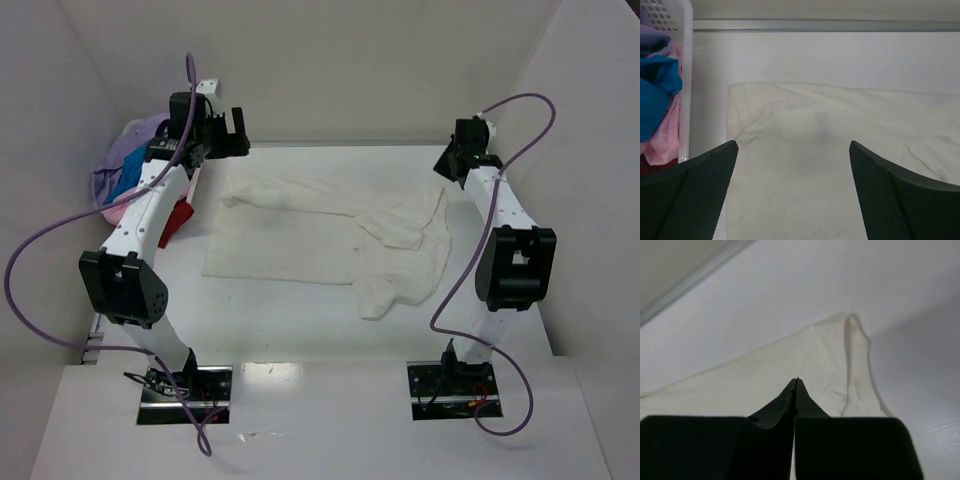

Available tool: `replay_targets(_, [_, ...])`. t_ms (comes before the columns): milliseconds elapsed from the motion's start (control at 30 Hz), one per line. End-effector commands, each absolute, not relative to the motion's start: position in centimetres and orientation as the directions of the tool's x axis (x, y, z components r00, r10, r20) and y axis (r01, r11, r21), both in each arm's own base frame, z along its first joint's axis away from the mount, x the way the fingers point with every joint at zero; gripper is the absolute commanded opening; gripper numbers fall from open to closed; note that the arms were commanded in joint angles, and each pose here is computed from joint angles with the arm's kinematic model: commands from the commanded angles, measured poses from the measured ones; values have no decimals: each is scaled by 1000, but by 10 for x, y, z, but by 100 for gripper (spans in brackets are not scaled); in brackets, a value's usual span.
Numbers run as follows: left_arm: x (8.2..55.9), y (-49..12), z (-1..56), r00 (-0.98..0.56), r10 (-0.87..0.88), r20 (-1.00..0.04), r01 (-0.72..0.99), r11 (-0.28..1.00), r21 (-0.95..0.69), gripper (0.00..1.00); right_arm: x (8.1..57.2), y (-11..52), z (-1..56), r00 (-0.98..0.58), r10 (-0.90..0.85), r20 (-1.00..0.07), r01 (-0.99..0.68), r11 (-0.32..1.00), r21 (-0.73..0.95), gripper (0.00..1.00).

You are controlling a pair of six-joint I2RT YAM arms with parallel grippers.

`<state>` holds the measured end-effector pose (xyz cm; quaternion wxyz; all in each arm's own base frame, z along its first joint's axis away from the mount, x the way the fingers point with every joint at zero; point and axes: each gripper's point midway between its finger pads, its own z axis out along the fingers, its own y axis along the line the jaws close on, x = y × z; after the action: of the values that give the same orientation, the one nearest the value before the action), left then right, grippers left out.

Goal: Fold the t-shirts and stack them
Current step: Fold the flattened tshirt in 1/3 of the way

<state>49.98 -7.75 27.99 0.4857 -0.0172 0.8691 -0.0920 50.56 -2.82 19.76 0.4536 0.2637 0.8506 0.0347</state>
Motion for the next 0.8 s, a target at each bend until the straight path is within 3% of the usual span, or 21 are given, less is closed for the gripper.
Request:
replay_targets(0, [483, -77, 257, -575, -127, -808, 51, 980, -191, 100, 485, -30, 112, -582, 490, -649, 477, 852, 215, 0])
replay_targets(167, [455, -81, 285, -529, -171, -831, 72, 967, -245, 100, 479, -29, 66, -649, 485, -586, 485, 857, 172, 0])
replay_targets(333, [437, -79, 303, -494, -185, -850, 78, 964, -255, 100, 489, -29, 61, -647, 485, -588, 485, 857, 174, 0])
replay_targets(767, [405, -80, 268, -576, -193, -794, 61, 959, -277, 100, 507, -25, 8, -729, 436, -528, 481, 875, 59, 0])
